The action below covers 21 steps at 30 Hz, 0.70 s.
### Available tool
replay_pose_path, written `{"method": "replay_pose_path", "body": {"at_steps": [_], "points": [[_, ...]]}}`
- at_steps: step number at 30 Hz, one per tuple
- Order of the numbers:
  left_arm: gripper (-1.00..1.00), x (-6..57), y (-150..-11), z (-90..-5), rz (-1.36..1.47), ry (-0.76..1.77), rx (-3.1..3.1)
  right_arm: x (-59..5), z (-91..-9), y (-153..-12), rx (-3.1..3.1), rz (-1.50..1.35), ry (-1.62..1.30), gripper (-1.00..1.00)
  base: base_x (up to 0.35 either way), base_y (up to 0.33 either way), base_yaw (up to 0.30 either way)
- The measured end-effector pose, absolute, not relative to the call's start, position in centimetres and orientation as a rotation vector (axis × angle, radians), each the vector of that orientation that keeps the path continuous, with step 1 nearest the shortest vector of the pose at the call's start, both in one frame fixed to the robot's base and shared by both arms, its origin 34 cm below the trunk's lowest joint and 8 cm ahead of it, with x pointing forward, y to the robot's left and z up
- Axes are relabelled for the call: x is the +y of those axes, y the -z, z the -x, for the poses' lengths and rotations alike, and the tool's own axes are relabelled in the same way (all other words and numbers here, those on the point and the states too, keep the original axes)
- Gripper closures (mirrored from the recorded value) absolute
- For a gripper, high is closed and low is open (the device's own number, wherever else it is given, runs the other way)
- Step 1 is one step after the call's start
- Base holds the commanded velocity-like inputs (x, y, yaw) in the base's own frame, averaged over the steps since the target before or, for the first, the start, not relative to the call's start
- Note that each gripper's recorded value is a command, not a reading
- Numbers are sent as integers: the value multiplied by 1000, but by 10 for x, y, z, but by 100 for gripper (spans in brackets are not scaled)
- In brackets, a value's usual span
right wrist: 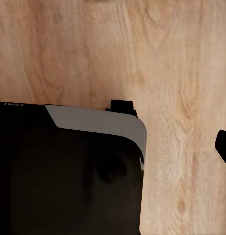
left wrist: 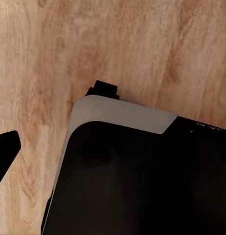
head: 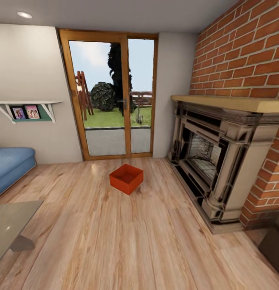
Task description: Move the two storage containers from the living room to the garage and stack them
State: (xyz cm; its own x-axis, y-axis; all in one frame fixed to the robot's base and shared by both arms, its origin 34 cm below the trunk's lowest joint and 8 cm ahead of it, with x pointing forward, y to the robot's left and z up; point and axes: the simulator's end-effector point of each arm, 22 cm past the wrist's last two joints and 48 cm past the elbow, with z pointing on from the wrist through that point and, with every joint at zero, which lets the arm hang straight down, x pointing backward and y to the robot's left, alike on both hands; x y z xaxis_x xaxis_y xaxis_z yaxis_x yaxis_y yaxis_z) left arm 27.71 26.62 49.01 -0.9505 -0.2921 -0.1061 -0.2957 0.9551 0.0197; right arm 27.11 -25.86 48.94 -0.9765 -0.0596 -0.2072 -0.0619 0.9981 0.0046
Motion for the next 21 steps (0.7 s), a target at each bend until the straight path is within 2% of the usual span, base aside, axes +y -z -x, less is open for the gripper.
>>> {"method": "replay_pose_path", "body": {"at_steps": [8,21], "points": [[-100,266,-490,-277,453,-54,3005,-259,-271,-489,2933,91,-16,-100,325,0,239],[-100,266,-490,-277,453,-53,3006,-262,-271,-489,2932,106,-9,-100,325,0,26]]}}
